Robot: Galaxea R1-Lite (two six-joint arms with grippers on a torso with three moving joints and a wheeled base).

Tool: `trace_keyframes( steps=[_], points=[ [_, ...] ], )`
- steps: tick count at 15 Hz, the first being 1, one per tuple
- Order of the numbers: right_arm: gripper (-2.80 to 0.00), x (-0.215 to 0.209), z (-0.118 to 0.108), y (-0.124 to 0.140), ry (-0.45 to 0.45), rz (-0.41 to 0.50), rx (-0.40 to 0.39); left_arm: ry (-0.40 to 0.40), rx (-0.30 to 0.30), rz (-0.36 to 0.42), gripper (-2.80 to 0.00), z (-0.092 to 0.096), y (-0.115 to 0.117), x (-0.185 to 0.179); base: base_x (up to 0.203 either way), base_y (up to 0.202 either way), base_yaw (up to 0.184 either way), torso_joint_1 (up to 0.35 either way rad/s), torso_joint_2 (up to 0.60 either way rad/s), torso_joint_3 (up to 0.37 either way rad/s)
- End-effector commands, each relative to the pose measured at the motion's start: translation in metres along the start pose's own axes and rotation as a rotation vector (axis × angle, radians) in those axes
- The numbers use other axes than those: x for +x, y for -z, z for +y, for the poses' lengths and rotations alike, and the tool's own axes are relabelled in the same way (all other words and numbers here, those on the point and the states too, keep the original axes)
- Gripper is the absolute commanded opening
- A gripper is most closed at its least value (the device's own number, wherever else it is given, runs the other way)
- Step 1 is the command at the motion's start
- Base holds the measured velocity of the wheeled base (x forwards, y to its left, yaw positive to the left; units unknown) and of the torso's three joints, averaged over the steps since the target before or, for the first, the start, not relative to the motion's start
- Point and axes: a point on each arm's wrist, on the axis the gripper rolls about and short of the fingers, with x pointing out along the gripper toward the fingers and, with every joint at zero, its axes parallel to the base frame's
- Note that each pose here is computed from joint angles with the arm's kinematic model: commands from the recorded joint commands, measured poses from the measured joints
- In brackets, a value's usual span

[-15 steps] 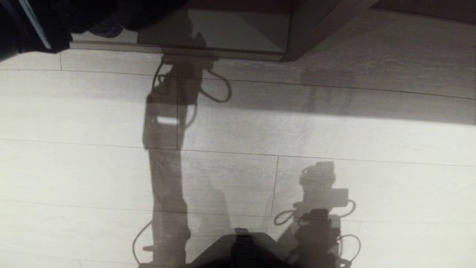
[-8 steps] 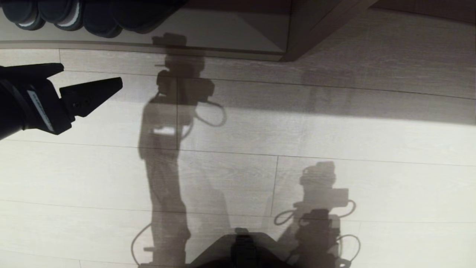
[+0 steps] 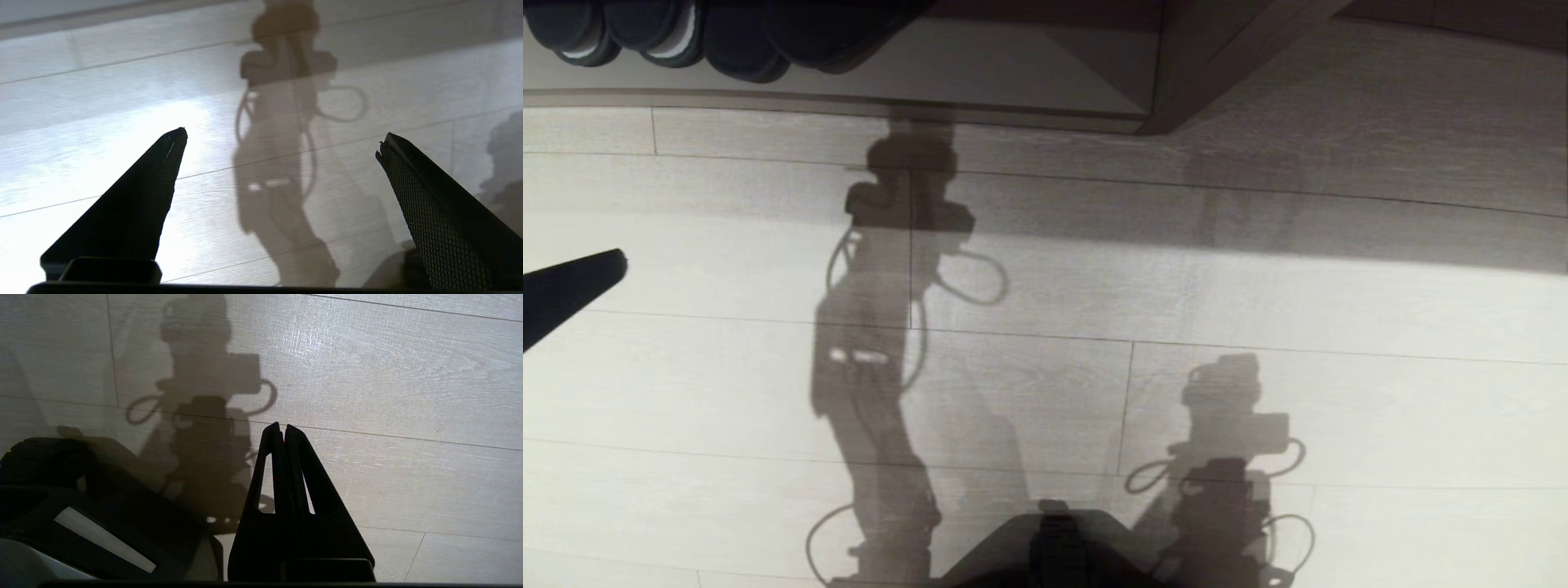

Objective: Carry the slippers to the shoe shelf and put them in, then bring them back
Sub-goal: Pick up the slippers in the shoe cabinet

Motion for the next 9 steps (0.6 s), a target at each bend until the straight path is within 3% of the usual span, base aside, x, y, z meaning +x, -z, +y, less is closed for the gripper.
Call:
trace_keyframes(
  steps=[1,2,3,7,9],
  points=[
    [-2.8,0.0,0.0,0.0,0.001,-0.003,0.0,-0.047,-0.005,-0.061,0.0,0.007,-0.005,-0.025,0.0,0.0,0.0,0.0,0.0,0.0],
    [-2.8,0.0,0.0,0.0,0.001,-0.003,0.0,-0.055,-0.001,-0.058,0.0,0.008,-0.005,-0.027,0.0,0.0,0.0,0.0,0.0,0.0],
    [-2.8,0.0,0.0,0.0,0.001,-0.003,0.0,-0.059,0.004,-0.05,-2.8,0.008,-0.004,-0.029,0.0,0.0,0.0,0.0,0.0,0.0],
    [-2.8,0.0,0.0,0.0,0.001,-0.003,0.0,-0.15,0.016,-0.031,-2.8,0.016,-0.005,-0.062,0.0,0.0,0.0,0.0,0.0,0.0],
    [-2.8,0.0,0.0,0.0,0.001,-0.003,0.0,-0.156,0.006,-0.055,-2.8,0.017,-0.003,-0.073,0.0,0.0,0.0,0.0,0.0,0.0]
  ],
)
